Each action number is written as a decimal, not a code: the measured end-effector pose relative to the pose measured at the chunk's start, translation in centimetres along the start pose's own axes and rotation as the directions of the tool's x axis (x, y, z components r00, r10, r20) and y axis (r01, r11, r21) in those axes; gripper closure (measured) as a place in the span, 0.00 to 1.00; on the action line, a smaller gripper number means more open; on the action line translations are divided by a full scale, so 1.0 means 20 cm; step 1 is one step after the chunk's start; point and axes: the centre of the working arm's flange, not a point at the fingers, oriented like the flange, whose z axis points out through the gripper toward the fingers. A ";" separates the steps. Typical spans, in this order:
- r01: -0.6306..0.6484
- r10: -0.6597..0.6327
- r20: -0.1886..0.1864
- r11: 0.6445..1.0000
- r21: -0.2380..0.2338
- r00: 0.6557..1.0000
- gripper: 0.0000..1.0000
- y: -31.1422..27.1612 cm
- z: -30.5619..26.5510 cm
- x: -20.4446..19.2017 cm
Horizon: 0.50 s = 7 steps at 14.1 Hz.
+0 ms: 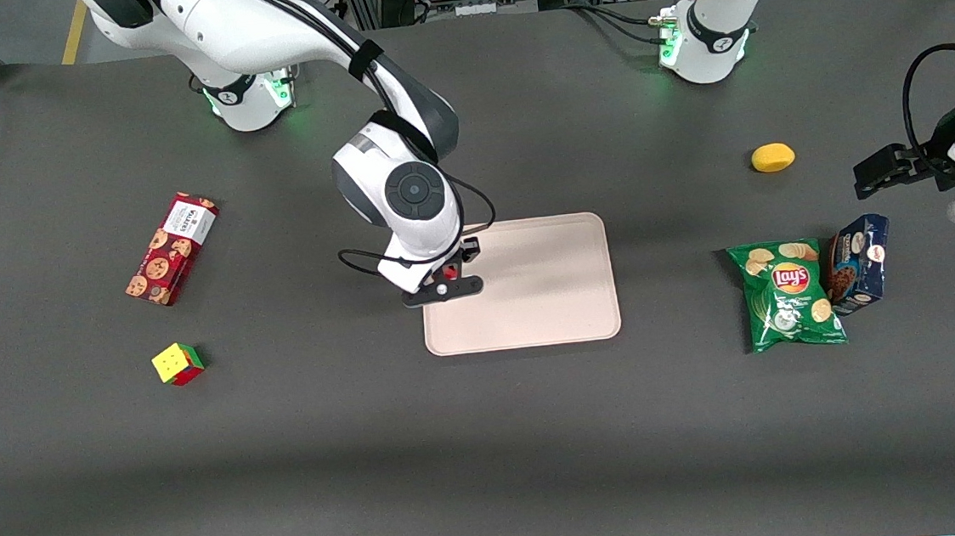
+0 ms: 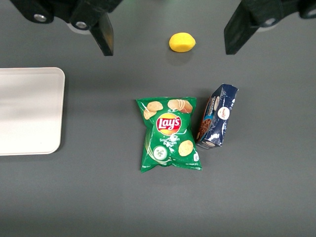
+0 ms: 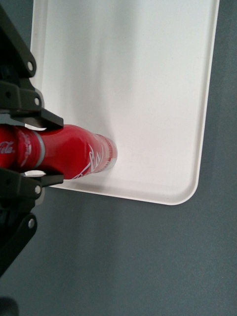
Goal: Place coke bottle on tray
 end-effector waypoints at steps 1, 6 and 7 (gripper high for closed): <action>-0.002 0.002 0.000 1.000 0.000 1.000 0.56 0.01 0.00 0.00; -0.008 0.008 -0.007 1.000 0.004 1.000 0.11 0.01 -0.02 0.02; -0.008 0.008 -0.008 1.000 0.004 1.000 0.02 0.01 -0.02 0.02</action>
